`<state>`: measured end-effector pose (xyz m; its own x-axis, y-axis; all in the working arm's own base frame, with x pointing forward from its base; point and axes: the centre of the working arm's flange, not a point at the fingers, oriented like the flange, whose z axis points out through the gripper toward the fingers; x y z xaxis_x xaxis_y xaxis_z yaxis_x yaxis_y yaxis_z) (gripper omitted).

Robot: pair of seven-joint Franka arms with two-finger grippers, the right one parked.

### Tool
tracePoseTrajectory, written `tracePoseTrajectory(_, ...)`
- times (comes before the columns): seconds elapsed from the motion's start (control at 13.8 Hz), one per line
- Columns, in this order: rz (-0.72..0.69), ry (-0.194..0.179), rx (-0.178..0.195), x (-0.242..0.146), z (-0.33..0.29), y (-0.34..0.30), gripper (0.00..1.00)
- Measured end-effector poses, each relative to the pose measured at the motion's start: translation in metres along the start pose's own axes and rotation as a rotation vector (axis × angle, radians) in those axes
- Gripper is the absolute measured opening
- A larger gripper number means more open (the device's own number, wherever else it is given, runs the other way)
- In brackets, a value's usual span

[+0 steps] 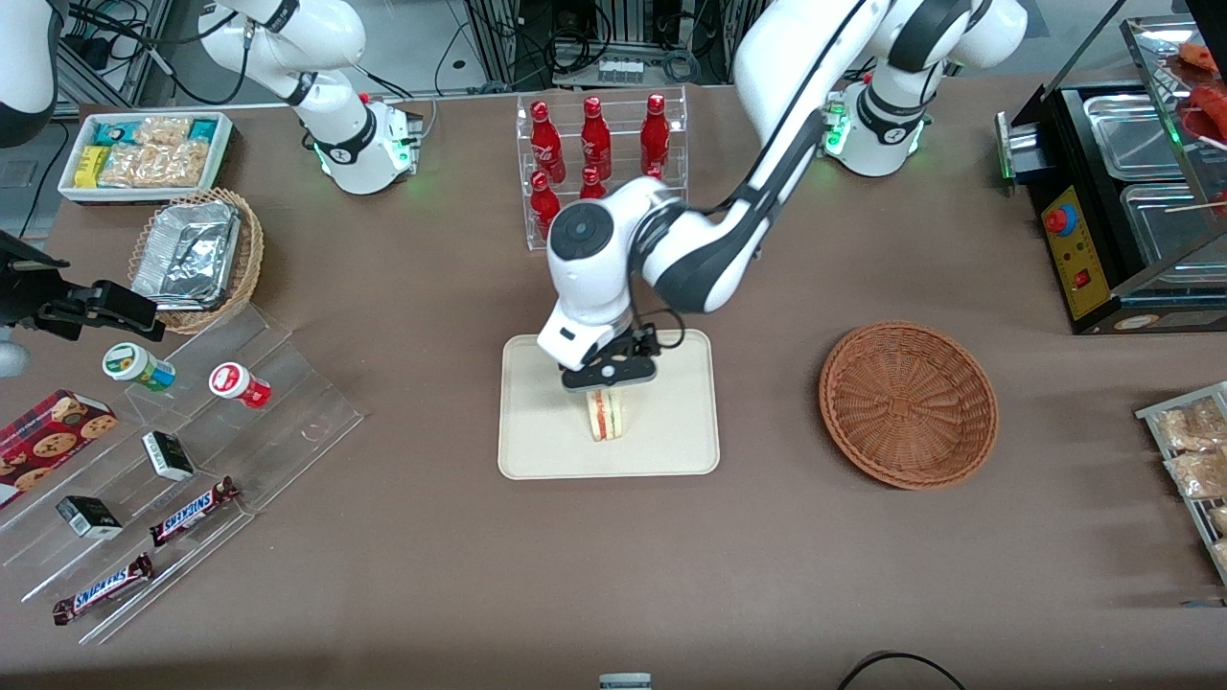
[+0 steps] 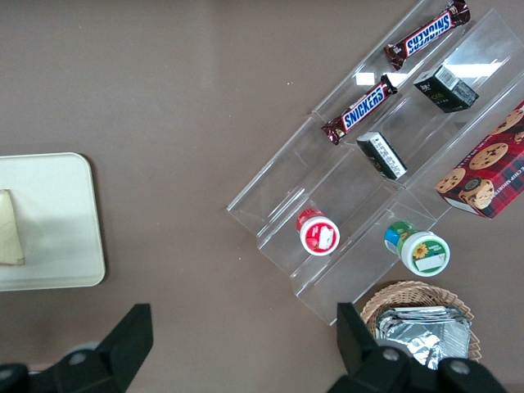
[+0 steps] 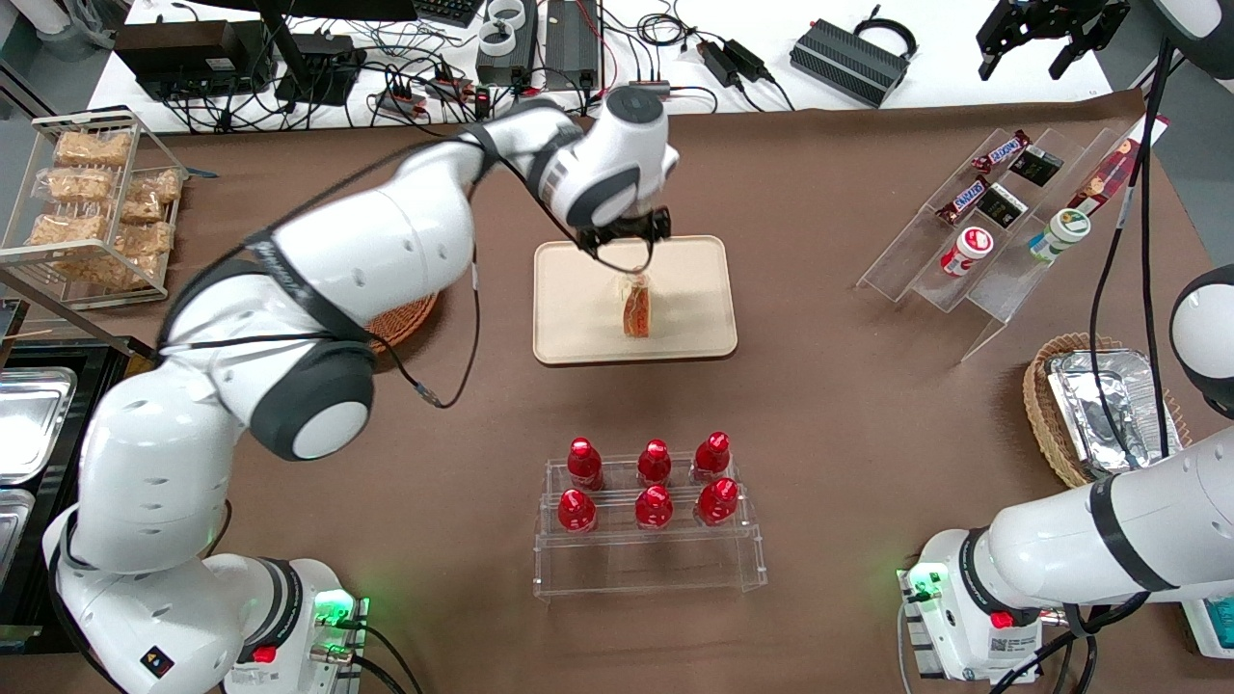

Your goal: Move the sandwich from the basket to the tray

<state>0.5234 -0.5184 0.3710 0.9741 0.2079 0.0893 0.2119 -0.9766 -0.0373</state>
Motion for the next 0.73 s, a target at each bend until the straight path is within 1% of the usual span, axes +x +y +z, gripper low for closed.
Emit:
tracePoseTrajectory(0.15, -0.069, -0.009, 0.027, 0.027, -0.058, -0.041, 1.00)
tracePoseTrajectory(0.36, -0.135, -0.019, 0.051, 0.057, -0.113, -0.103, 1.00)
tracePoseTrajectory(0.51, -0.116, -0.032, 0.068, 0.072, -0.133, -0.146, 1.00)
tracePoseTrajectory(0.73, -0.062, -0.079, 0.087, 0.091, -0.157, -0.214, 1.00)
